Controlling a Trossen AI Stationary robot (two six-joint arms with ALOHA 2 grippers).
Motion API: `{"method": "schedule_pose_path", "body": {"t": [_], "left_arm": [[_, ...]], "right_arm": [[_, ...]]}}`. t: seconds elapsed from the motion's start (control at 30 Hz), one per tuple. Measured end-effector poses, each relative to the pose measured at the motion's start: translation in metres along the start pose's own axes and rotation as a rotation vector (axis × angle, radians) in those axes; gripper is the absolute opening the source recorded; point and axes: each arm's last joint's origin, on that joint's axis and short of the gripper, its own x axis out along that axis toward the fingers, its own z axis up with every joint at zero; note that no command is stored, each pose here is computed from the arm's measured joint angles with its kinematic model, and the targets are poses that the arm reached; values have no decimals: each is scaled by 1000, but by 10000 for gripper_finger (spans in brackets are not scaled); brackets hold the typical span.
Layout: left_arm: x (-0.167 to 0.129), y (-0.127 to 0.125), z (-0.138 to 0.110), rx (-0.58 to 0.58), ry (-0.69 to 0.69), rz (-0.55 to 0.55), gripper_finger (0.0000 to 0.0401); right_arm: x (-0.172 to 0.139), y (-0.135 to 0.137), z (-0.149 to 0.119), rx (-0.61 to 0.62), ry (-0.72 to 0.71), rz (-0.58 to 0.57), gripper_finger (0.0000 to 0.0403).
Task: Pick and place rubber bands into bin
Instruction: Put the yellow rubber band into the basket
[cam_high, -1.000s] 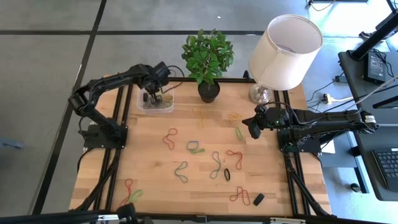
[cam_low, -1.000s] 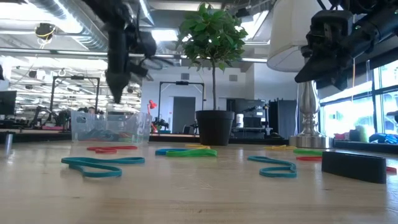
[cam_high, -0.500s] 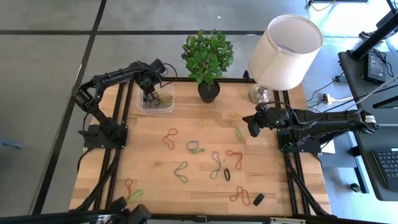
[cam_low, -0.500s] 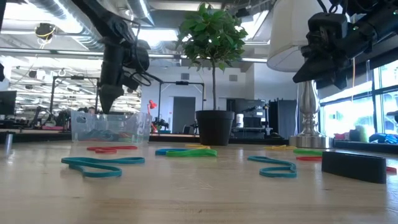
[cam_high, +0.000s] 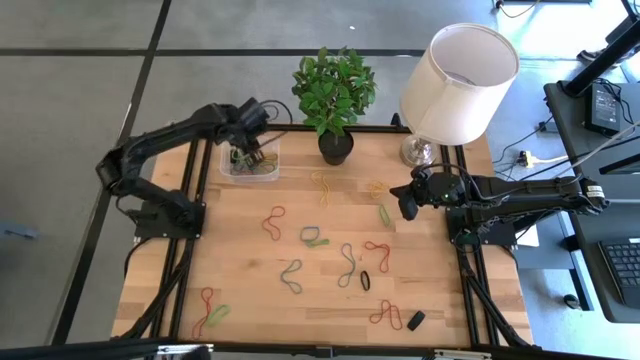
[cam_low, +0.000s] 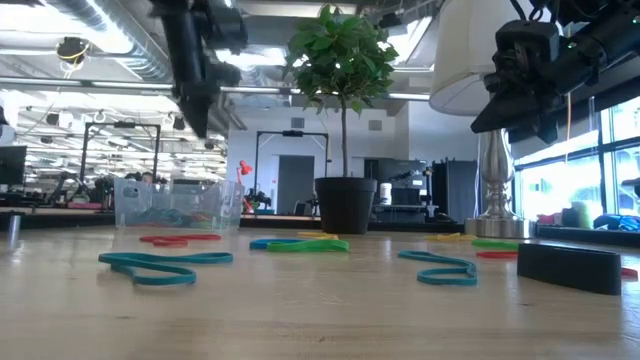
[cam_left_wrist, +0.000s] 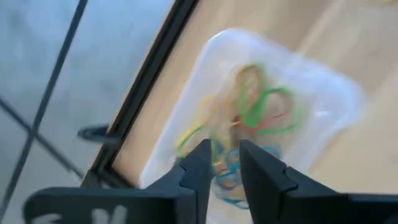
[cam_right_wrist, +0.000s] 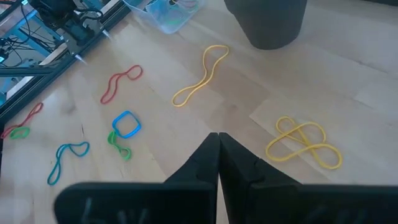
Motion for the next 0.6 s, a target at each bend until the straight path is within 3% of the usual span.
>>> {"method": "schedule_pose_path", "body": {"t": [0.27, 0.43, 0.6], "left_arm": [[-51, -56, -12, -57, -174, -119, 5], [-67, -93, -22, 106, -190, -292, 1], [-68, -131, -36, 210, -190, -371, 2]], "right_arm": [[0, 0, 0, -119, 1, 1, 12], [0, 1, 2, -235, -17, 12, 12], [6, 10, 9, -310, -104, 60, 13]]}}
